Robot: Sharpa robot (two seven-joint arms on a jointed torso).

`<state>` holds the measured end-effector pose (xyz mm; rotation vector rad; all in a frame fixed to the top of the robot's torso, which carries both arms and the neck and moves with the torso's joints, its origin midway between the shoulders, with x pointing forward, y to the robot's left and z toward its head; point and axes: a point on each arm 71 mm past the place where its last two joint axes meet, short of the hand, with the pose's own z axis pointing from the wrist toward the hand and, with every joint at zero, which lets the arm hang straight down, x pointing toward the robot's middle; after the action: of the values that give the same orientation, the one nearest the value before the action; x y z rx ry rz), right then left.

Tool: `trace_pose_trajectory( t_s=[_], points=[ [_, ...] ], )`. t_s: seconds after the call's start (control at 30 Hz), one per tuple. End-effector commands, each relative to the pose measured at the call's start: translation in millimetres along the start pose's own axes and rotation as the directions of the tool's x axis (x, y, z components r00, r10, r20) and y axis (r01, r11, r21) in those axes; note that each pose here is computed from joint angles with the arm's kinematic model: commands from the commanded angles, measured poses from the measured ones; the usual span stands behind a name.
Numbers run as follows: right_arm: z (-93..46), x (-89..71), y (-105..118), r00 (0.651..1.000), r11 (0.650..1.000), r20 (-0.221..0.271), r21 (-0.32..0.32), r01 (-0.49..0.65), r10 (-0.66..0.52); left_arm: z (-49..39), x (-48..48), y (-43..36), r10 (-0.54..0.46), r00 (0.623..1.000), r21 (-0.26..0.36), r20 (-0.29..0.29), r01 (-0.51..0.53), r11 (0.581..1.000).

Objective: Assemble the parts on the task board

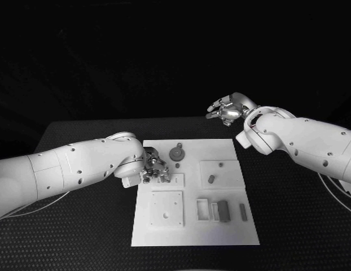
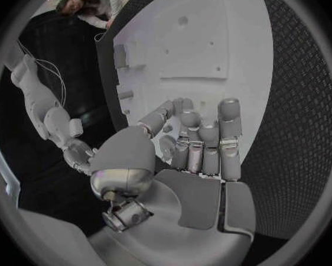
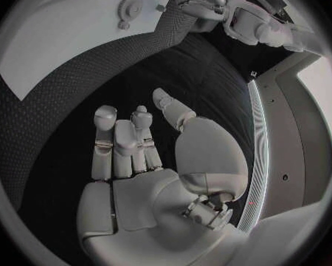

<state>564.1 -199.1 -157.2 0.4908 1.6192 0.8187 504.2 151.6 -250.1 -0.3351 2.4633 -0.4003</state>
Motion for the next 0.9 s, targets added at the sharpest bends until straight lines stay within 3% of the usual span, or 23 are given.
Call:
trace_pose_trajectory(
  t_s=[0.03, 0.47, 0.9],
  points=[
    [-0.2, 1.6, 1.5, 1.000, 1.000, -0.016, -0.007, -0.001, 0.001, 0.7, 3.1, -2.0, 0.014, 1.000, 0.008, -0.014, -0.014, 1.000],
    [0.0, 3.1, 2.6, 1.000, 1.000, -0.024, -0.008, -0.001, 0.001, 5.7, 9.3, -4.1, 0.020, 1.000, 0.007, -0.019, -0.020, 1.000],
    [0.0, 3.0, 2.0, 1.000, 1.000, -0.025, -0.007, -0.001, 0.000, 6.1, 7.4, -0.8, 0.016, 1.000, 0.001, -0.015, -0.016, 1.000]
  ],
)
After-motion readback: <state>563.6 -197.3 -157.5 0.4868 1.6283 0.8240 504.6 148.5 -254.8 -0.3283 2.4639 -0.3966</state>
